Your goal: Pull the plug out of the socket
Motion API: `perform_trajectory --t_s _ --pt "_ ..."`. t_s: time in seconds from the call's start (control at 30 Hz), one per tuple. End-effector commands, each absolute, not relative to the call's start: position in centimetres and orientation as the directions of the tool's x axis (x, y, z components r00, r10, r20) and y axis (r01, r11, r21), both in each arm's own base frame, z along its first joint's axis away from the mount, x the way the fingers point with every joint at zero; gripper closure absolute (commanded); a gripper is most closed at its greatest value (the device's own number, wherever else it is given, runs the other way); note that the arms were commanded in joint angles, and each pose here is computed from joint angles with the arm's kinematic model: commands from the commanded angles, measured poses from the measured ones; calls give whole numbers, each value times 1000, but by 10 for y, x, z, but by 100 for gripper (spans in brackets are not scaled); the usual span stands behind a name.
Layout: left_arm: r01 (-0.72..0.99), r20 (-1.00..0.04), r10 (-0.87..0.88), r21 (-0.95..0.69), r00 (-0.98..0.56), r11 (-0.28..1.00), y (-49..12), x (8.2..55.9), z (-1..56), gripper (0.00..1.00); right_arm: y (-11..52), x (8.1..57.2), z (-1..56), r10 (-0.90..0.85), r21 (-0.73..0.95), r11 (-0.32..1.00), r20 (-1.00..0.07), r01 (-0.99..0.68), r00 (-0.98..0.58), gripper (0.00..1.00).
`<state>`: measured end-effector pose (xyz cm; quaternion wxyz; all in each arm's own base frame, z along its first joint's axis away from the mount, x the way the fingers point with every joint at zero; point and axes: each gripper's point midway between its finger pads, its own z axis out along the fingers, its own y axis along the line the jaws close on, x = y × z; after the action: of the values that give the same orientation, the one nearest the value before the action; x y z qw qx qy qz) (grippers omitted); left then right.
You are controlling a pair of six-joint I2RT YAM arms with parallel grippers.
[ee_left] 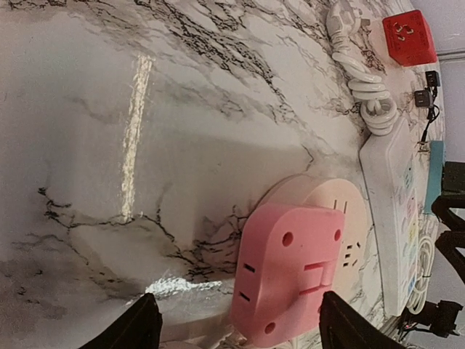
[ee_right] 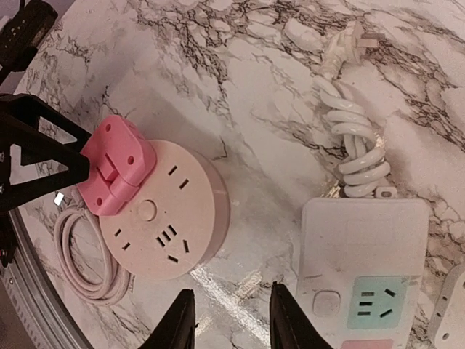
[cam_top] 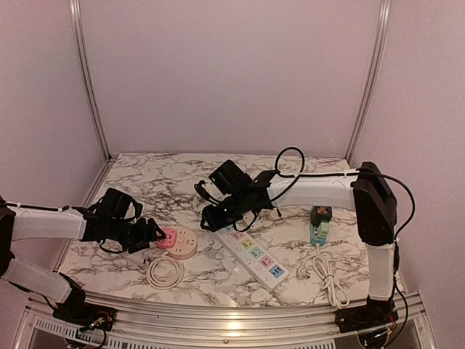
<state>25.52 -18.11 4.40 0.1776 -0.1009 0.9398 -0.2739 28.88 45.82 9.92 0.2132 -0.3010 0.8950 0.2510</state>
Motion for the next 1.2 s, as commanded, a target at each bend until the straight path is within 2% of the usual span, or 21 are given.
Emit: perform_trajectory --t_s 0.0,0.23,0.77,1.17 --pt "-53 -287 -308 -647 -907 761 -197 263 51 22 481 277 95 -439 372 650 -528 -662 -727 69" --pt "-30 -264 -321 -729 -910 684 -212 263 57 20 476 269 77 -460 354 666 -497 -657 -735 75" --pt "-10 -237 -310 -781 -921 625 -226 255 70 54 477 271 69 -463 348 671 -494 -655 -736 76" --pt "34 -243 -242 -767 -939 641 -239 255 72 62 473 269 55 -476 336 680 -473 -651 -741 76"
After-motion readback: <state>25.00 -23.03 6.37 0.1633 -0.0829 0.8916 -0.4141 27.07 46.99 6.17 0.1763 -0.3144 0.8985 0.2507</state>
